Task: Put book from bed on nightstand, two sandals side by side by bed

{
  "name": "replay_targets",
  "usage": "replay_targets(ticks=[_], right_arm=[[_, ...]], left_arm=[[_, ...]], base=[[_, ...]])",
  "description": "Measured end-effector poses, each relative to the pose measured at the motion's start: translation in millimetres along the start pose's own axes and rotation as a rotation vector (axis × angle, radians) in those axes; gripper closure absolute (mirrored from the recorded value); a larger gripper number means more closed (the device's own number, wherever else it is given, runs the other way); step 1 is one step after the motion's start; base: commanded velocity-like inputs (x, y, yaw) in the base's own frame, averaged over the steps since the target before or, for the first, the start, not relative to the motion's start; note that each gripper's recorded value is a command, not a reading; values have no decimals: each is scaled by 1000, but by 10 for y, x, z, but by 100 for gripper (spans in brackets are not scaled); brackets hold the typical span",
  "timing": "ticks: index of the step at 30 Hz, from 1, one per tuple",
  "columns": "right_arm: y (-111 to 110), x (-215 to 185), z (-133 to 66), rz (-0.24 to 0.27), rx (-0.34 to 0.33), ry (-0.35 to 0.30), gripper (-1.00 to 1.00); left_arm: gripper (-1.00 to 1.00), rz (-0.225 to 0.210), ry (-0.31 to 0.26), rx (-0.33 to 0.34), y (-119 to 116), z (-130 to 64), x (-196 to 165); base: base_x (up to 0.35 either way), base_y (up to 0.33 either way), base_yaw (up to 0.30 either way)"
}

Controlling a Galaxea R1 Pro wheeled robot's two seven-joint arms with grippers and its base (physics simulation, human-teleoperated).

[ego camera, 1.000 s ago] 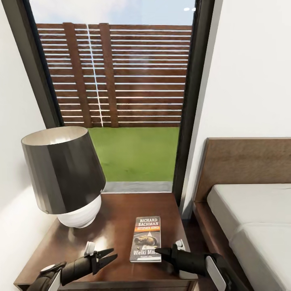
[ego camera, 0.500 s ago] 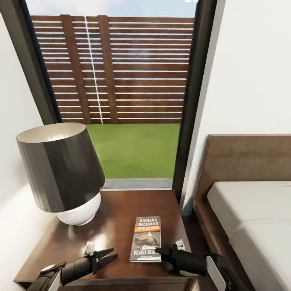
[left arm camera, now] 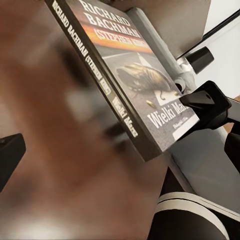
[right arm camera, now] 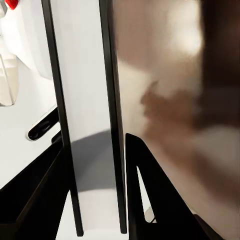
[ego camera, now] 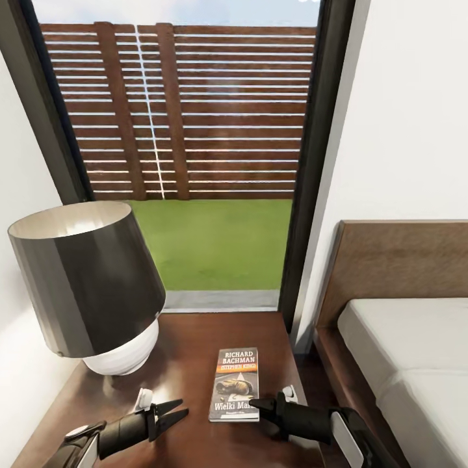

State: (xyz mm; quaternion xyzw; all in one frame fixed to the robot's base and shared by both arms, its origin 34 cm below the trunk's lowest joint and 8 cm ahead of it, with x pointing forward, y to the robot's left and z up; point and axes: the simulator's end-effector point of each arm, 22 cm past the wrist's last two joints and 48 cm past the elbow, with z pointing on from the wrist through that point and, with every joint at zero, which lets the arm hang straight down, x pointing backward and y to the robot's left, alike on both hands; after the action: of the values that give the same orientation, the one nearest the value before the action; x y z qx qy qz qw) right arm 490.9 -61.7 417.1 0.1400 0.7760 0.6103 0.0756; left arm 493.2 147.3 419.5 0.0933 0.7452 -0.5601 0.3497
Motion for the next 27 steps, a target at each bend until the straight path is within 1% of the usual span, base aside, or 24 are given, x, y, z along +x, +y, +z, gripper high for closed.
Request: replay_targets(ticks=[14,19,27], right_arm=[[0,0,0,0,0,0,100],[-93,15,16,18,8,5,100],[-89,14,16,19,7,5,100]], left_arm=[[-100,0,-2,0,1,-2,-4],[-100,-19,5,-5,59,2,65],[-100,-19,5,-5,59,2,65]], base=[[0,0,0],[0,0,0],[0,0,0]])
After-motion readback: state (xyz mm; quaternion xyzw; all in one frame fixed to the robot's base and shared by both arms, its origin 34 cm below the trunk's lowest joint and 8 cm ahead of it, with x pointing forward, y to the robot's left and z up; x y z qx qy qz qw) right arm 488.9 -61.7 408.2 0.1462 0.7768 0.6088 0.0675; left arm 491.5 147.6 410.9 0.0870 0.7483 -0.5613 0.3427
